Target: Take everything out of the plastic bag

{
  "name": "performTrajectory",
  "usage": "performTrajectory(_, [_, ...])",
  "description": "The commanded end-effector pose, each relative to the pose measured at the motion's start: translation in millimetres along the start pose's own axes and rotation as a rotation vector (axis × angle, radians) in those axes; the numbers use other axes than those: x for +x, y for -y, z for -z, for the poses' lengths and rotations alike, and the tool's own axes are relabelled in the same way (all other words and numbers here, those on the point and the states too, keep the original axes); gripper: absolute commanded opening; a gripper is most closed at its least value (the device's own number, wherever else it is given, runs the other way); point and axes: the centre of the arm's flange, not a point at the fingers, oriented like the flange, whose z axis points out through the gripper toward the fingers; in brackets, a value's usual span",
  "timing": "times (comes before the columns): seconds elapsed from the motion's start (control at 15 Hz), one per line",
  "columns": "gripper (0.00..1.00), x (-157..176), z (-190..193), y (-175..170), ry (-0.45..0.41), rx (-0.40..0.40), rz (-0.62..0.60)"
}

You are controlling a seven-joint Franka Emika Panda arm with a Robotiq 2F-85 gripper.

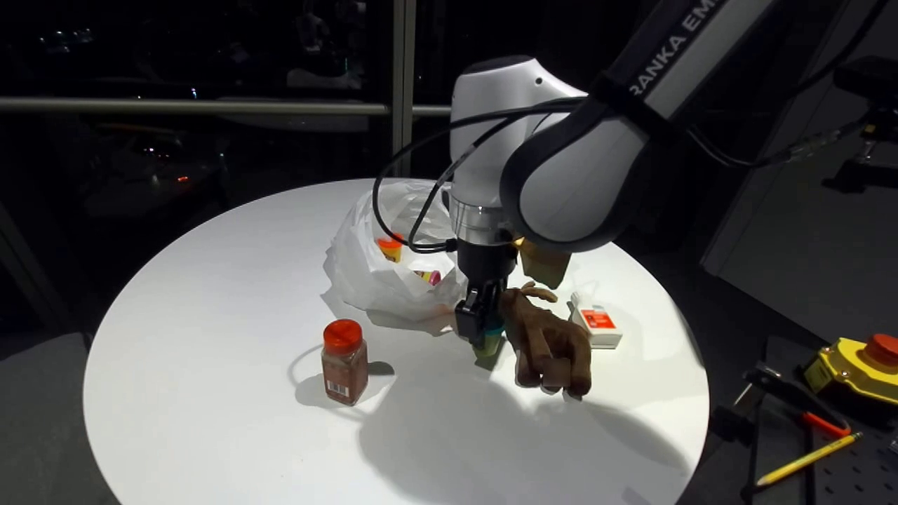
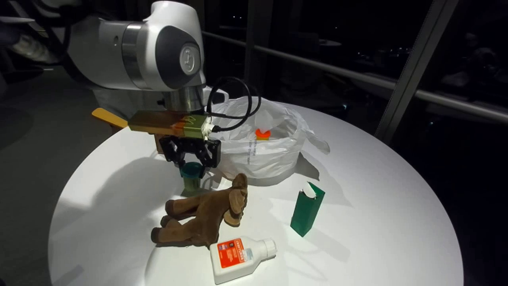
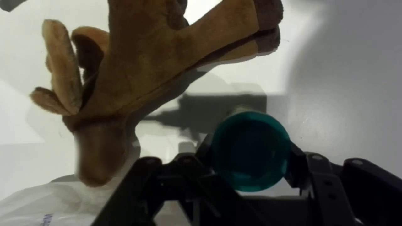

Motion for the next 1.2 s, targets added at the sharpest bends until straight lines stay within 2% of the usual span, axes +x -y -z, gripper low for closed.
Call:
performTrajectory(0.0, [0.52, -0.5, -6.9, 6.8, -0.014, -0.013, 0.018])
performTrajectory(0.07, [0.75, -2.9, -2.0, 7.4, -0.01, -0.012, 0.028])
performTrajectory(0.2, [0.78, -6.6, 14.1, 6.1, -0.017, -0.024, 0.028])
performTrajectory(0.4, [0.99, -7.1, 48.7, 0.1, -0.032, -0.042, -0.003])
performTrajectory(0.67, [1.0, 21.1, 100.1, -21.5, -0.14, -0.079, -0.034])
performTrajectory(0.73, [1.0, 31.6, 109.0, -29.2, -0.169, -0.104, -0.008])
performTrajectory(0.93, [0.99, 59.6, 121.0, -50.8, -0.232, -0.153, 0.032])
performTrajectory(1.13, [1.0, 88.0, 122.7, -65.9, -0.267, -0.132, 0.046])
